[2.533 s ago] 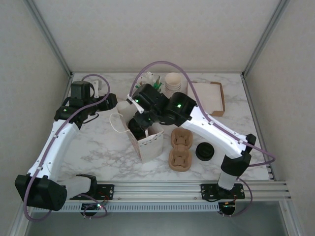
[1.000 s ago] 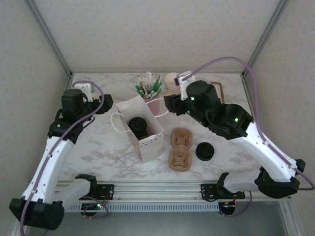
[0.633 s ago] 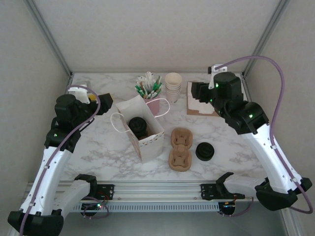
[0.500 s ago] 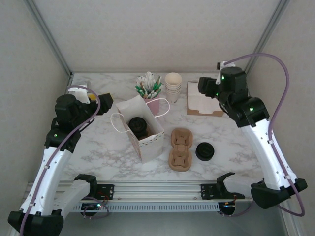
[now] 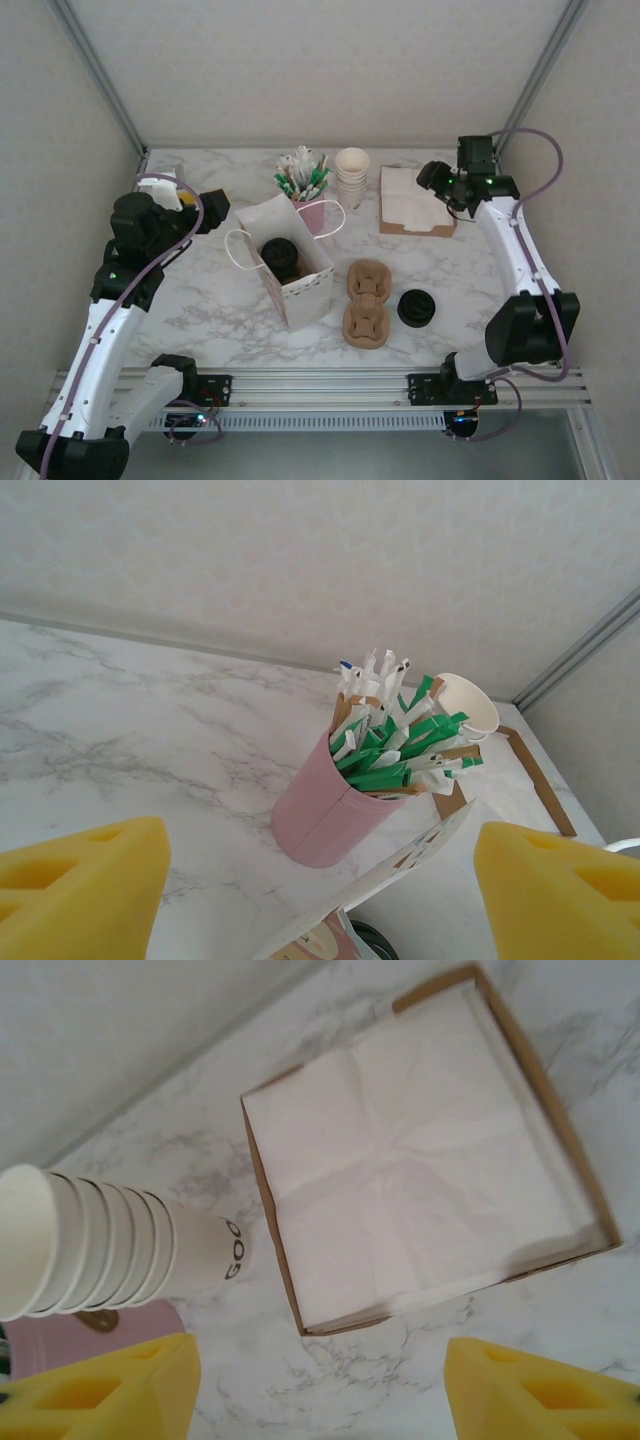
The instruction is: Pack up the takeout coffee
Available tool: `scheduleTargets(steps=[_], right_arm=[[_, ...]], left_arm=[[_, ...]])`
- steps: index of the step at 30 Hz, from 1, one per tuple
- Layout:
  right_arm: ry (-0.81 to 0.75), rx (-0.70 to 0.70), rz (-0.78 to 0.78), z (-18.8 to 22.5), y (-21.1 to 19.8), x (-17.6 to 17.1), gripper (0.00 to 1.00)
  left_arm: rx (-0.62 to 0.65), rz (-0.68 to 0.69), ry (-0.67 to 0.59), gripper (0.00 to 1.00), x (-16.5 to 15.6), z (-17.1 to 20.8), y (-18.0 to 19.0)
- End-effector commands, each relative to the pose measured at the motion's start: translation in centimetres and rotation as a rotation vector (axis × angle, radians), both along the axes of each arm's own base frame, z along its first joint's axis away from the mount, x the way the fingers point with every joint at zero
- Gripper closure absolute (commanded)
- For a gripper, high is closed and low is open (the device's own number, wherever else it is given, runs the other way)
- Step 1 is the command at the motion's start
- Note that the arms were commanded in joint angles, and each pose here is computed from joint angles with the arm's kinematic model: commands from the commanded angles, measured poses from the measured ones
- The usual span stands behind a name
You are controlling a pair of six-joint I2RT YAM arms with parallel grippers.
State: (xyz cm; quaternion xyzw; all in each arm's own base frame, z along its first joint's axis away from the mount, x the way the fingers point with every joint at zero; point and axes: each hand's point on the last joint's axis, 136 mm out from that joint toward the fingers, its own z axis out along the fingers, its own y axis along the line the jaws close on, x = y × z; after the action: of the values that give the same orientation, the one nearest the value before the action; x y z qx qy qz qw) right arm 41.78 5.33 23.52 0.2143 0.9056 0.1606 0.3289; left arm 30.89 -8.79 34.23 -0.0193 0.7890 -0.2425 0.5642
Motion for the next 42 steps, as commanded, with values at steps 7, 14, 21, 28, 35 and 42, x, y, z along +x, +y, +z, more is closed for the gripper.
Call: scheduleTargets(steps=[7, 14, 21, 28, 35, 42], right_arm=[[0.174, 0.17, -0.201, -7.6, 0.3, -0.1, 0.36], [0.231, 0.274, -0.228, -11.9, 1.6, 0.0, 0.39], [0.26, 0.289, -0.274, -14.1, 1.4, -0.1, 0.42], [0.276, 0.296, -0.307, -15.5, 1.2, 0.2, 0.45], [0.294, 0.269, -0.328, -16.4, 0.8, 0.5, 0.45], [0.271, 0.262, -0.316, -16.4, 0.8, 1.5, 0.48]], left_arm=[[-0.004, 0.011, -0.016, 0.2, -0.2, 0.3, 0.2], [-0.002, 0.016, -0.017, 0.19, -0.2, 0.3, 0.3], [-0.003, 0.019, -0.018, 0.19, -0.2, 0.3, 0.4], [-0.002, 0.019, -0.016, 0.19, -0.2, 0.2, 0.4], [-0.001, 0.019, -0.014, 0.19, -0.2, 0.2, 0.4], [0.0, 0.02, -0.012, 0.19, -0.1, 0.1, 0.4]])
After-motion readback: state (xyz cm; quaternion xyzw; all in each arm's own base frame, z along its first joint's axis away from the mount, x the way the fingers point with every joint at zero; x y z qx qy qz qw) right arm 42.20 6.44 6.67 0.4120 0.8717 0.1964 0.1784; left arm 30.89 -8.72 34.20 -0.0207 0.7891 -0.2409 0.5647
